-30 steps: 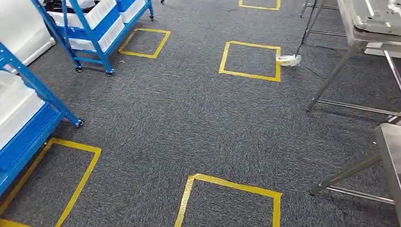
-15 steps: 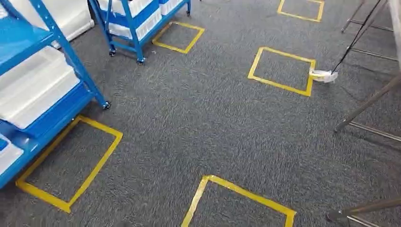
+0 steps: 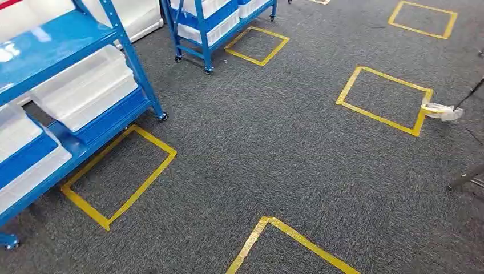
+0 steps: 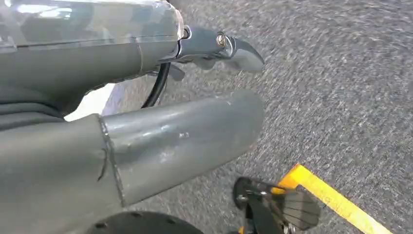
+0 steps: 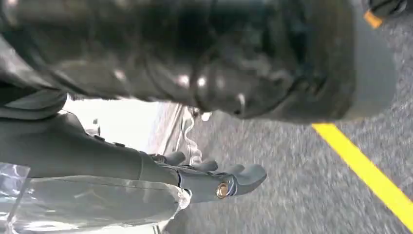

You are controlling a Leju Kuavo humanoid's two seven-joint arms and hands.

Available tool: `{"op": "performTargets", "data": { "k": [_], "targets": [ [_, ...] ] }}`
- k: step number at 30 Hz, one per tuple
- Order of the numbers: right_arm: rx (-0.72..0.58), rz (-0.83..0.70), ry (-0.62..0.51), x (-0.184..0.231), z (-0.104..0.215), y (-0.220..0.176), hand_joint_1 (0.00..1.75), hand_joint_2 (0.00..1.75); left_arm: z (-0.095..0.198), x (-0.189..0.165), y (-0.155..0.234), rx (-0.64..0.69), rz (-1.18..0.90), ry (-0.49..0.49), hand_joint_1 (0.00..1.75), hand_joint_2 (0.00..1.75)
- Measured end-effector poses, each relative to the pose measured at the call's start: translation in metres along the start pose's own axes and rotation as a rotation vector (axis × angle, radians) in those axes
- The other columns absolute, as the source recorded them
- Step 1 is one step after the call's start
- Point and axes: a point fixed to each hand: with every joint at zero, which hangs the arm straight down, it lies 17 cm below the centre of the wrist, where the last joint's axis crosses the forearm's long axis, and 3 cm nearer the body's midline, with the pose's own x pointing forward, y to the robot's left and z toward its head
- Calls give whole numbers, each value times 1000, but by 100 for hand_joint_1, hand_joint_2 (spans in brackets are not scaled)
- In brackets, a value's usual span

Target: Take the parts from the cabinet and place them on the table.

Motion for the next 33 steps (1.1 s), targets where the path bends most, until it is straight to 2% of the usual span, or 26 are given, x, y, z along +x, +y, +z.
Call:
{"op": "performTargets", "data": {
  "k": [7, 12, 18, 23, 33],
  "targets": [
    [11, 4, 13, -1, 1, 3, 0, 0, 0, 0, 1, 7, -6, -1, 0, 0],
    [16, -10, 2, 7, 2, 3, 0, 0, -1, -14, 5, 11, -42, 59, 0, 0],
    [26, -10, 5, 2, 3, 9, 0, 0, -3, 3, 7, 13, -41, -14, 0, 0],
    [28, -12, 24, -4, 2, 10, 0, 0, -3, -6, 10, 32, -39, 28, 0, 0],
    [27, -8, 36, -9, 3, 12, 0, 0, -1, -5, 8, 35, -38, 21, 0, 0]
  ]
}}
